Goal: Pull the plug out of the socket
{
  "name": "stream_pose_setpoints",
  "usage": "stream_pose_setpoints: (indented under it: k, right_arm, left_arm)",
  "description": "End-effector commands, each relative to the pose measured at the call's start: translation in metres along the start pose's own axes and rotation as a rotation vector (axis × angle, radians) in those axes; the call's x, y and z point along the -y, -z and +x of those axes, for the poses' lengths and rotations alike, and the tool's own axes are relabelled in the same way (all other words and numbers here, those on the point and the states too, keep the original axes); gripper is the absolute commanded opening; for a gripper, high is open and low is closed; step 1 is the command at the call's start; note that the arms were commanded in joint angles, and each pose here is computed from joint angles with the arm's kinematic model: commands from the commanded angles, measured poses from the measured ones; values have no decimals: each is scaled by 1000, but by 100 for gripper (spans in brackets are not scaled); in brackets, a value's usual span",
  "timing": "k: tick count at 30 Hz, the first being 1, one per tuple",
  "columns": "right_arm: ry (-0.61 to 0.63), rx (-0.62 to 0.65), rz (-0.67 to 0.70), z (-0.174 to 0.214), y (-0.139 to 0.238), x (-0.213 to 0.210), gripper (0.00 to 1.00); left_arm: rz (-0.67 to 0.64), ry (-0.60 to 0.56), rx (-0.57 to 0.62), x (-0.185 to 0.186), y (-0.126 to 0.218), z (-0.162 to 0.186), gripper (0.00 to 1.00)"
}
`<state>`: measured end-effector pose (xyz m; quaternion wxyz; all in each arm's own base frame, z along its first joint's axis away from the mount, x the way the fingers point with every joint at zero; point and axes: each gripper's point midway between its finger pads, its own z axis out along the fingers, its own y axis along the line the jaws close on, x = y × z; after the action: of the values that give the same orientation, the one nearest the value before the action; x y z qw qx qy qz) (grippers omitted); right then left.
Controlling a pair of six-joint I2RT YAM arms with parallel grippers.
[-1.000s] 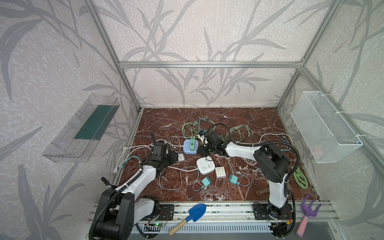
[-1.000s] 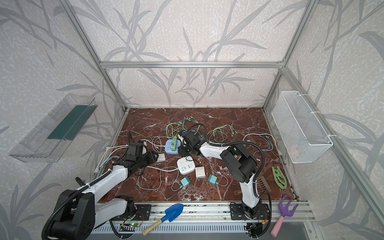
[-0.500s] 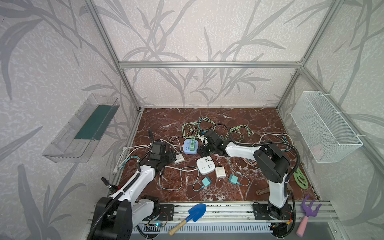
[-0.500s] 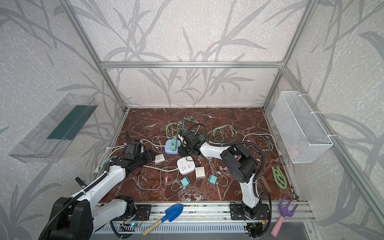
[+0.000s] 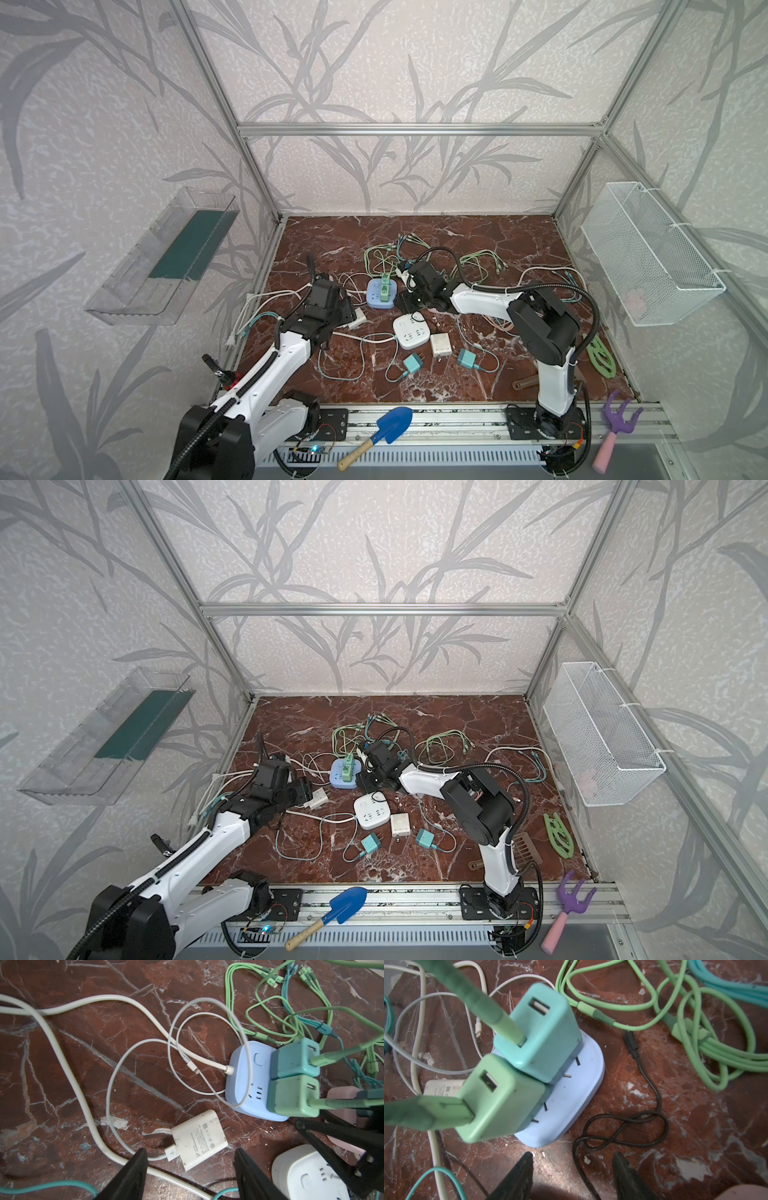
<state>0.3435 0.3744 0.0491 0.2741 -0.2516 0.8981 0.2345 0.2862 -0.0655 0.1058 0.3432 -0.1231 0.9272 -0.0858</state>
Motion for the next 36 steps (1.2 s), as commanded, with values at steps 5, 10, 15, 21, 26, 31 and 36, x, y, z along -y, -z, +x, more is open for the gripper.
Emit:
stream_pose_setpoints:
  k: [5,10,15,21,26,31,36]
  right_arm:
    - [-18,56,4,-17,13,-4,61]
    - [-52,96,-1,-20,20,-5,60]
    - [-100,152,-5,-27,31,-11,60]
    - [-101,180,12,-31,37,-21,61]
    - [-105,171,34,-29,36,-21,61]
    - [-119,132,84,-24,28,-13,56]
    - [-117,140,80,-28,26,-15,53]
  left_arm:
    - [-17,-90,39,17,4,-11,67]
    - [2,-124,26,28,-4,-15,66]
    - [16,-149,-1,39,-16,-21,65]
    - [43,-147,-23,50,-31,-25,65]
    - [96,-149,-23,63,-33,-28,63]
    - [100,-158,-25,62,-24,-24,60]
    - [69,-167,1,54,-22,-22,59]
